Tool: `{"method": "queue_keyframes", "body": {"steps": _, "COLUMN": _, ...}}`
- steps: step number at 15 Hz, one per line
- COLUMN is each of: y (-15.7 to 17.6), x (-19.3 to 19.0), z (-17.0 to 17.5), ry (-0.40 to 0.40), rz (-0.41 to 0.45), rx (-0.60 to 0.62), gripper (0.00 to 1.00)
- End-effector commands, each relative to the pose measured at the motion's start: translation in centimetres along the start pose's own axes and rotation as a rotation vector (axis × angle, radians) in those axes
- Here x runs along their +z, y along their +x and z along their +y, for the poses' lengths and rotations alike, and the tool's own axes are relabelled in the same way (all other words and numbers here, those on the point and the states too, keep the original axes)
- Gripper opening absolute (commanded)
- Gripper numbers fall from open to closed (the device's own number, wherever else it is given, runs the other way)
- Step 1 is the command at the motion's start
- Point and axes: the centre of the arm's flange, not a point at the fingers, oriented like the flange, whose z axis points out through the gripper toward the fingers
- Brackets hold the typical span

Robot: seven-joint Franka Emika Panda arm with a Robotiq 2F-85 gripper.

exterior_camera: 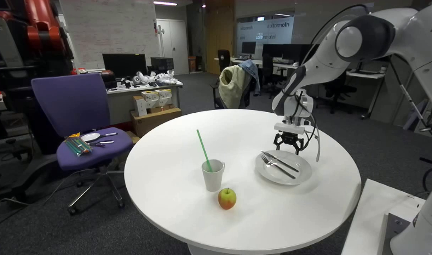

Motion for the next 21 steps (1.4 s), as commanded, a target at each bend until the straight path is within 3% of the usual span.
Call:
{"method": "queue_keyframes", "body": {"steps": 1, "y": -1.5, "x": 0.2, "z": 0.1, "ry": -0.038, "rz": 0.004, "rx": -0.028, "gripper": 1.0}}
{"method": "queue_keyframes", "body": {"steps": 21, "y": -3.6, "x": 0.8, "z": 0.2, "ry": -0.062, "rz": -0.013, "rx": -0.103, "gripper": 1.0}}
